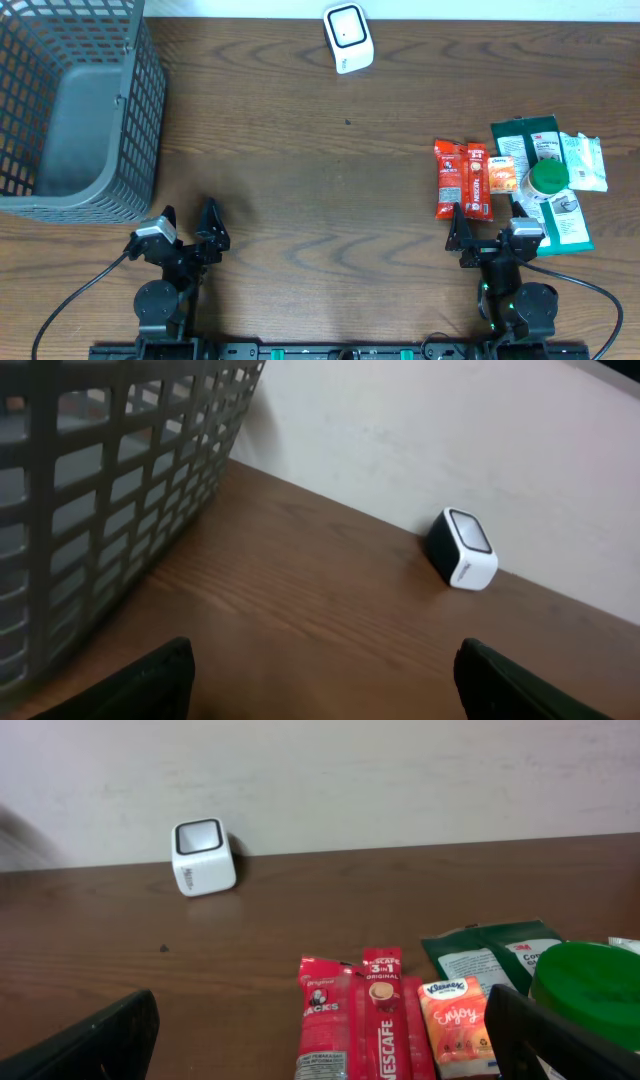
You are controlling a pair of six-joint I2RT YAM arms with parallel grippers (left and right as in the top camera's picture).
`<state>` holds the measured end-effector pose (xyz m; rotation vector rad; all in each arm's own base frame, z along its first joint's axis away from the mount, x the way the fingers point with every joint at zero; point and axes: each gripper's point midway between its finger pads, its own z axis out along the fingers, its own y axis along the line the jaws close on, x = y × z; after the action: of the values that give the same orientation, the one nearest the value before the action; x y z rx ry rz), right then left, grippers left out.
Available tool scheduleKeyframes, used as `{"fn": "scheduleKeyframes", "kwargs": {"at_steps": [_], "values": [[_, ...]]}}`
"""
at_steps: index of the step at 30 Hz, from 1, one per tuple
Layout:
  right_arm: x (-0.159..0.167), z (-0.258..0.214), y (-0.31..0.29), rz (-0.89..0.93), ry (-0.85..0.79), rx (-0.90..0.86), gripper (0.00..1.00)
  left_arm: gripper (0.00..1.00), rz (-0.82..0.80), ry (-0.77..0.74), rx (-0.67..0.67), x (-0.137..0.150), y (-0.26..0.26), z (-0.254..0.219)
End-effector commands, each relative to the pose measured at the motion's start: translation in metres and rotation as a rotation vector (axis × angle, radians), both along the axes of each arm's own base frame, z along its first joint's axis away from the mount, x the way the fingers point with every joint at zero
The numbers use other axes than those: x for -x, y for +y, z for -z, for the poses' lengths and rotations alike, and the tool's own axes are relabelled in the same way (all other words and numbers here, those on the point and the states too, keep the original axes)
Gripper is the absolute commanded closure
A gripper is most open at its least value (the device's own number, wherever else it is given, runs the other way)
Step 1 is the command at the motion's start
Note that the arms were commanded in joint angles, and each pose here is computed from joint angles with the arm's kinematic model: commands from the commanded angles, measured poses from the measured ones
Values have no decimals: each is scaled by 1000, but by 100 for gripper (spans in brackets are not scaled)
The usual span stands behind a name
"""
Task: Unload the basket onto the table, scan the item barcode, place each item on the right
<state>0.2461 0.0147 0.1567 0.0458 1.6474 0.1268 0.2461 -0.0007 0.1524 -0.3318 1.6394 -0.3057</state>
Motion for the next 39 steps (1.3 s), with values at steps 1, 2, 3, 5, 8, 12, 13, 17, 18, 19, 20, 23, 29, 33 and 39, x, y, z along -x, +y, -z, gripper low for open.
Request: {"fn": "scheduleKeyframes", "kwargs": {"at_steps": [1, 2, 3, 5, 8, 12, 13, 17, 18, 19, 20, 23, 29, 33, 39], "values": [[0, 0, 0, -5, -1, 12, 1, 16, 37, 54, -104, 2, -4, 14], [0, 0, 0, -5, -1, 12, 1, 17, 53, 50, -139, 2, -6, 14], [0, 0, 0, -5, -1, 12, 1, 16, 65, 48, -166, 2, -8, 14], [0, 0, 0, -5, -1, 12, 1, 16, 70, 47, -201, 2, -8, 14], [0, 0, 0, -5, -1, 12, 1, 16, 70, 47, -220, 2, -7, 14], [0, 0, 0, -5, -1, 12, 1, 17, 70, 47, -219, 2, -7, 14], [0, 0, 0, -5, -1, 12, 1, 17, 70, 47, -219, 2, -7, 14], [0, 0, 0, -5, -1, 12, 1, 17, 70, 48, -219, 2, -7, 14], [0, 0, 0, -5, -1, 12, 1, 17, 70, 49, -219, 2, -7, 14], [0, 0, 0, -5, -1, 12, 1, 17, 70, 49, -219, 2, -7, 14], [0, 0, 0, -5, -1, 12, 1, 16, 70, 50, -219, 2, -7, 14], [0, 0, 0, -5, -1, 12, 1, 17, 70, 50, -219, 2, -7, 14], [0, 0, 0, -5, -1, 12, 1, 17, 70, 50, -219, 2, -7, 14], [0, 0, 0, -5, -1, 12, 1, 16, 70, 50, -219, 2, -7, 14], [0, 0, 0, -5, -1, 12, 1, 17, 70, 50, -219, 2, -7, 14]]}}
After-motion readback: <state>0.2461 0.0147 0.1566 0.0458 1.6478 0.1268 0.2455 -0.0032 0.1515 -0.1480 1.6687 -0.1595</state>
